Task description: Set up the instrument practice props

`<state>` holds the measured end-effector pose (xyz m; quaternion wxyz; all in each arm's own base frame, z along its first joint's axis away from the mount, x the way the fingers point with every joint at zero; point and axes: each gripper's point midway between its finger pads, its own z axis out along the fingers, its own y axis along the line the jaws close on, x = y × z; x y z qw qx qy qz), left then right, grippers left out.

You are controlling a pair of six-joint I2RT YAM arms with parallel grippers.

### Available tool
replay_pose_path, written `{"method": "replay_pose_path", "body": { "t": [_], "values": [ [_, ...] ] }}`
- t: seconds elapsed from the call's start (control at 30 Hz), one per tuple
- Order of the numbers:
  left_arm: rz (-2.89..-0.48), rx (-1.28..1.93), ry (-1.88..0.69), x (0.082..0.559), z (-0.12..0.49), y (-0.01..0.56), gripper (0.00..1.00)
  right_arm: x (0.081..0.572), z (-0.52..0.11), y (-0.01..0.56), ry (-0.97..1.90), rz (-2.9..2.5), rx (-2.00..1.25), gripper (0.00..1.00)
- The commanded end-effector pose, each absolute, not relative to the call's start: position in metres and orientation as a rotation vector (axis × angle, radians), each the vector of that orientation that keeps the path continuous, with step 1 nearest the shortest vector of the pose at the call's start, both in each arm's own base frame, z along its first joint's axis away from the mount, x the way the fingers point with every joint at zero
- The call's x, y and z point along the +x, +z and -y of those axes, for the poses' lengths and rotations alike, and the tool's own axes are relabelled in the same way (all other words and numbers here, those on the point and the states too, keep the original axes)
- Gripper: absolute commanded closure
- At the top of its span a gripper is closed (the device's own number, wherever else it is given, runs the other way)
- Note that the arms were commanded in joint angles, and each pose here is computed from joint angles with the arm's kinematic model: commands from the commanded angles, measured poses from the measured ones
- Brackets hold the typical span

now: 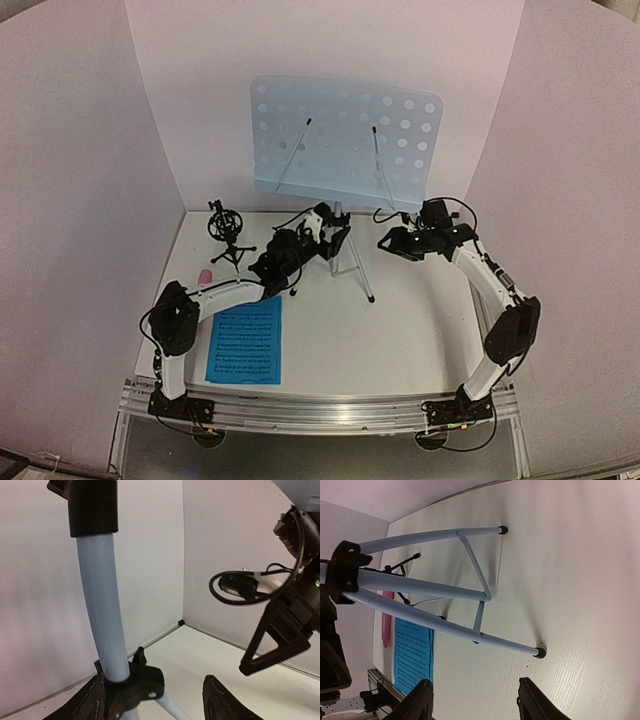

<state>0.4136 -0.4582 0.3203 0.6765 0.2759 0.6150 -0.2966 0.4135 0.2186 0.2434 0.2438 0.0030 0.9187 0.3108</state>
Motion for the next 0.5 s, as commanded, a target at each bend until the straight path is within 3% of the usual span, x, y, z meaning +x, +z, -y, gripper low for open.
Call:
{"method": "replay_pose_path", "body": {
  "t": [0.0,0.3,0.47],
  "values": [
    [-1.255,0.712,-0.706,0.370,0.438,0.366,0.30,0.387,-0.214,0.271,0.879,-2.457,-0.038,0.44],
    [-1.339,0.917,-0.661,0.305,0.387,0.358,0.19,0.349,-0.220,0.260,0.888,-2.517,-0.034,0.43],
    [-1.439,1.039,-0.628,0.261,0.344,0.341,0.19,0.317,-0.248,0.246,0.850,-2.573,-0.130,0.41]
  ]
}}
